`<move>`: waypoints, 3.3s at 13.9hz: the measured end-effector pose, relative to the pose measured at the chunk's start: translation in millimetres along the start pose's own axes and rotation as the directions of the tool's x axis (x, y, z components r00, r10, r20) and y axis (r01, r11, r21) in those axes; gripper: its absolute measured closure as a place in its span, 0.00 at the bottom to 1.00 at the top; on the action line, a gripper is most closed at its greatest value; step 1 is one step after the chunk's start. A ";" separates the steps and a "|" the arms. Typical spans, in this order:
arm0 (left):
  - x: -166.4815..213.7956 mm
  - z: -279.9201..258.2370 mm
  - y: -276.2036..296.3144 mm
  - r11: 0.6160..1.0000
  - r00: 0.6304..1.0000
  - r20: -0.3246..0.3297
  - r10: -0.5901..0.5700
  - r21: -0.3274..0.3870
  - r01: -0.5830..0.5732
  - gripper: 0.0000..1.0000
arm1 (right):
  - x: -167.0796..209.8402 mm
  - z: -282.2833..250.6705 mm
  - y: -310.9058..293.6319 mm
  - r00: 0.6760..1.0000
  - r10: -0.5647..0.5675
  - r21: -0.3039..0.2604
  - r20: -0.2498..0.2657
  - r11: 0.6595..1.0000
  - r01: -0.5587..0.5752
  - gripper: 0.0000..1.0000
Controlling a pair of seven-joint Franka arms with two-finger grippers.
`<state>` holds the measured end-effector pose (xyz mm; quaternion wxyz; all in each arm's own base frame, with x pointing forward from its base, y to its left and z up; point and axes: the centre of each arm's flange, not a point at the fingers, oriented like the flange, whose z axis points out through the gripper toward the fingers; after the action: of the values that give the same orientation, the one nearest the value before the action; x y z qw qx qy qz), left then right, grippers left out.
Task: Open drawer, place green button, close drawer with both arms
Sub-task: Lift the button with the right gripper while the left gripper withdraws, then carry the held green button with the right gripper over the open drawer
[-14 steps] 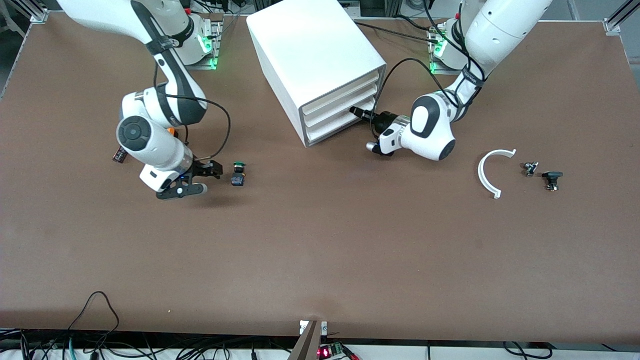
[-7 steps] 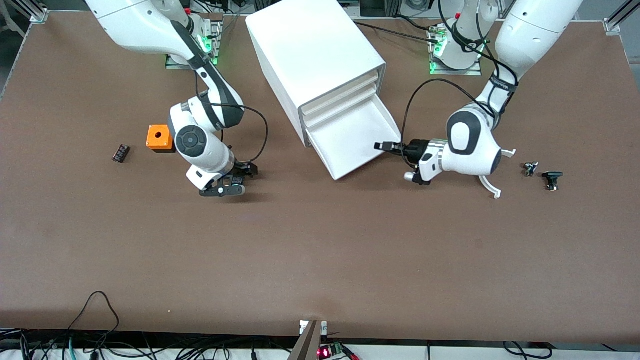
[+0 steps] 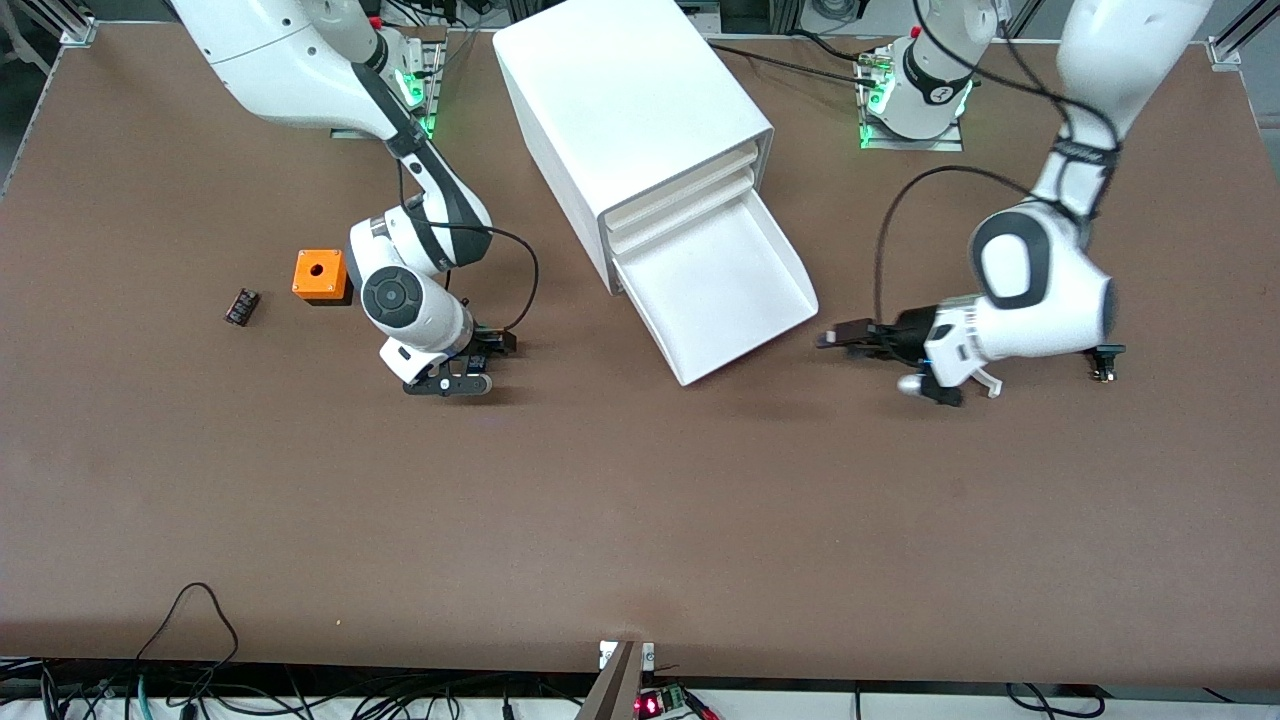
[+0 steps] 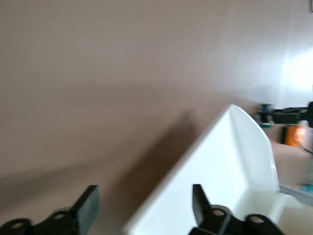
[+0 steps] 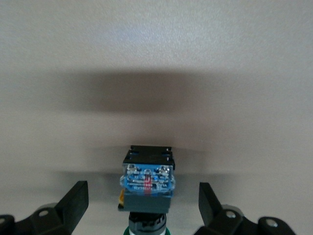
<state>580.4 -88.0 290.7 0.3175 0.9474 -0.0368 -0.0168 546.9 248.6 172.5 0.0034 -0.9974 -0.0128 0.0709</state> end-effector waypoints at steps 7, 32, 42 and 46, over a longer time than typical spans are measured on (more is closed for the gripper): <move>-24.0 -208.0 66.5 0.892 0.966 -0.030 0.258 0.391 -0.226 0.00 | 2.1 -3.7 -1.3 1.000 0.003 0.003 -0.008 1.000 -0.003 0.56; -39.8 -266.9 111.7 0.789 0.999 0.013 -0.040 0.614 0.024 0.00 | -24.3 -215.5 -261.6 0.173 -0.924 -0.168 -0.342 0.241 0.956 0.57; -39.8 -266.8 111.9 0.789 0.999 0.012 -0.042 0.614 0.026 0.00 | -108.5 -123.6 -349.9 -0.123 -0.981 -0.150 -0.151 -0.100 0.984 0.57; -39.7 -266.8 111.9 0.789 0.999 0.012 -0.042 0.614 0.026 0.00 | -132.6 -119.3 -364.9 -0.179 -0.977 -0.125 -0.112 -0.165 0.978 0.57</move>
<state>548.9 -13.7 571.3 -0.0078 0.9994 -0.0271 -0.0214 423.5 609.3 312.4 0.0602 -0.6353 -0.7688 -0.0410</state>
